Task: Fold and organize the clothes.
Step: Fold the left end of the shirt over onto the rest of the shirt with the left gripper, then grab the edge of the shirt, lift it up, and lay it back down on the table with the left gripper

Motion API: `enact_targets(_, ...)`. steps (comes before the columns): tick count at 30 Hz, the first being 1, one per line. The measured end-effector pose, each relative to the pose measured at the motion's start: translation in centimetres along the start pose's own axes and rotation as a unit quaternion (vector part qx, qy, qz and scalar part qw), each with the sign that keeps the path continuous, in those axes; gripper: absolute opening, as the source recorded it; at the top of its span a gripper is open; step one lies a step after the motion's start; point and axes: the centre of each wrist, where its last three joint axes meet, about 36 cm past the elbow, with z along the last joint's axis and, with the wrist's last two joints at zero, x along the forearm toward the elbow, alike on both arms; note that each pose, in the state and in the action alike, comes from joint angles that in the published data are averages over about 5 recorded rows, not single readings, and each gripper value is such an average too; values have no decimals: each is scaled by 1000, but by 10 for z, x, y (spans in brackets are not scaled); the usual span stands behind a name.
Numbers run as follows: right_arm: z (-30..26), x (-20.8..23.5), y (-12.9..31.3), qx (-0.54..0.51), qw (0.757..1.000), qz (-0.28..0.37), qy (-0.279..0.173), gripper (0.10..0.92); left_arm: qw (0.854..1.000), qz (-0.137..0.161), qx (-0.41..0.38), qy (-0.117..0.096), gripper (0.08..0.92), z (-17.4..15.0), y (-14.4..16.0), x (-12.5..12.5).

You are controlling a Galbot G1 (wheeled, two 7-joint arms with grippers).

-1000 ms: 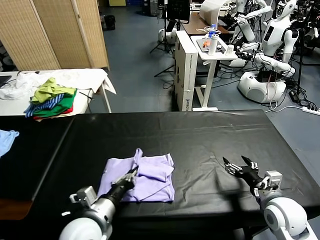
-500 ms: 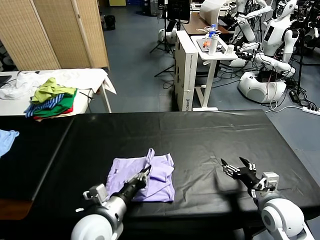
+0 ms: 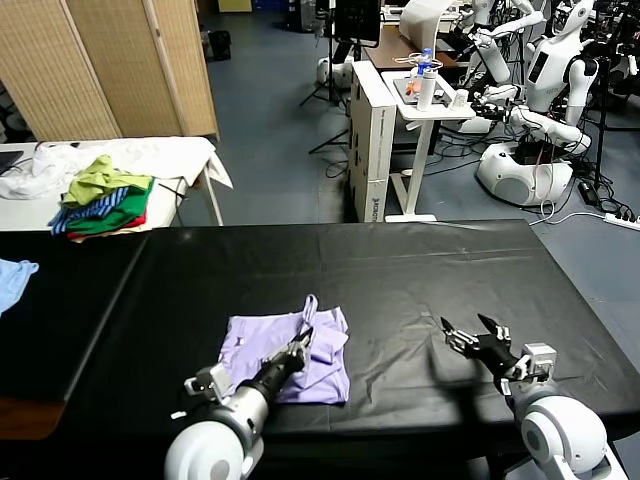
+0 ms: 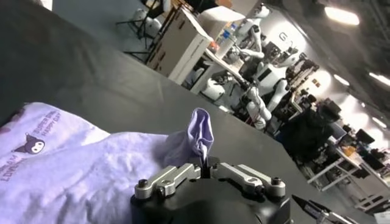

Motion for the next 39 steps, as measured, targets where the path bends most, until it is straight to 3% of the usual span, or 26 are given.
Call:
enact_targets(9, -1, 0, 6, 9, 1000, -13, 1, 907, 1000, -4, -5, 4, 198, 9, 4, -7)
enact_targets(12, -2, 0, 9, 15, 1000, -21, 2, 907, 1000, 0, 5, 7, 315, 9, 3, -8)
enact_targets(18, -5, -1, 18, 28, 998, -48, 2, 907, 999, 18, 41, 14, 689, 5, 0, -11)
enact_targets(22, -8, -1, 32, 38, 996, -87, 0, 907, 1000, 16, 25, -1, 875, -2, 4, -9)
enact_targets(26, -11, -1, 52, 50, 989, -136, 5, 907, 1000, -2, -14, -28, 905, -11, 17, -2)
enact_targets(30, -13, 0, 77, 56, 981, -187, 9, 907, 996, -37, -67, -50, 907, -21, 36, 10)
enact_targets(39, -3, -11, 124, 93, 966, -242, 21, 907, 984, -104, -123, -72, 907, -27, 62, 28)
